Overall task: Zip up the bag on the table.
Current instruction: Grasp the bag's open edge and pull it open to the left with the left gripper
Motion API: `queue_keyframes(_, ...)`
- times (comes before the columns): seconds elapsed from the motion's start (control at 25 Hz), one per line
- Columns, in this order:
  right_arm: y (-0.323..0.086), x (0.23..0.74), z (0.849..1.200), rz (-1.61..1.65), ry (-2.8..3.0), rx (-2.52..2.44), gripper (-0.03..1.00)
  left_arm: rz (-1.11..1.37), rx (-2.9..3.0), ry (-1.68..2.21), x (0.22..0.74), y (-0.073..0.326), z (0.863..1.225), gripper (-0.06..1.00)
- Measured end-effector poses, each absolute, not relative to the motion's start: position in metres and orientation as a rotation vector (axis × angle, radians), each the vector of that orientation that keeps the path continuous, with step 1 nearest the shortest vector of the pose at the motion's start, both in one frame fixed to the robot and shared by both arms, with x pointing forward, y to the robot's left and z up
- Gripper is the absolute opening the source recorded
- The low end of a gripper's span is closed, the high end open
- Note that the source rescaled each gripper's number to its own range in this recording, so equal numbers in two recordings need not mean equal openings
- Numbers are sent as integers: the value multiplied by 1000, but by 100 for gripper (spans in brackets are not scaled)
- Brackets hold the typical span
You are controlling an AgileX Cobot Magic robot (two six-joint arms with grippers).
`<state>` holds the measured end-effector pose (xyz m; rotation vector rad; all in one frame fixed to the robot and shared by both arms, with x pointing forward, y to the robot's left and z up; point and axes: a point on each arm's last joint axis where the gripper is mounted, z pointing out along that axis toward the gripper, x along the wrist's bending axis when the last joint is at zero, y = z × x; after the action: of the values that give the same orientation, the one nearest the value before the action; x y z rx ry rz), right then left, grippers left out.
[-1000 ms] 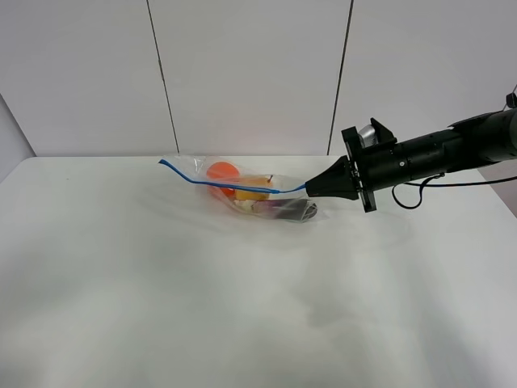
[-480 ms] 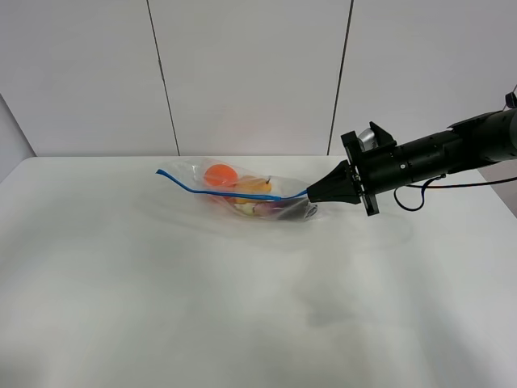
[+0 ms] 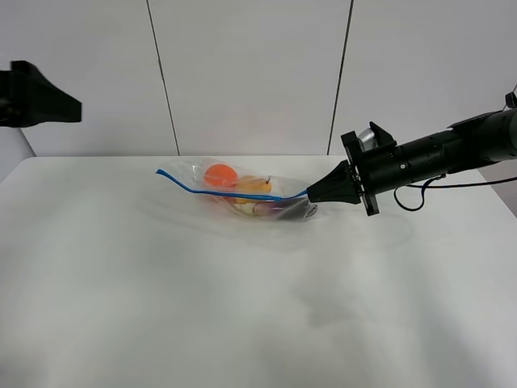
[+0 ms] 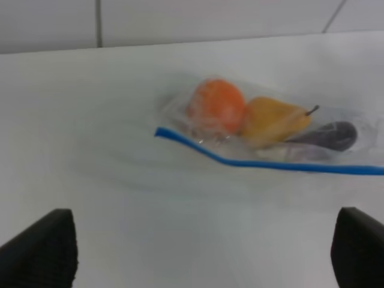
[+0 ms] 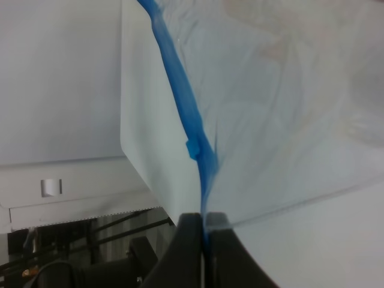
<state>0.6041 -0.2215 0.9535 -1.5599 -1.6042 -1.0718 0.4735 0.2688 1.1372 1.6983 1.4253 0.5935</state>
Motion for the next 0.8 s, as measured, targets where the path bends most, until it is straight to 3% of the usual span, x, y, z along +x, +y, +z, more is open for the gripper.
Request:
queue_keyframes(0.16, -222, 604, 953, -1072, -1604, -1560, 0, 567, 1735, 1372, 507, 264, 1115, 100)
queue_keyframes(0.36, -222, 604, 953, -1071, -1605, -1560, 0, 768, 1947, 1129, 531, 265, 1097, 100)
queue_keyframes(0.56, -222, 604, 953, -1070, -1607, -1560, 0, 949, 2238, 699, 538, 256, 1087, 100)
queue_keyframes(0.8, -222, 604, 953, -1070, -1607, -1560, 0, 996, 2309, 315, 531, 220, 1089, 100)
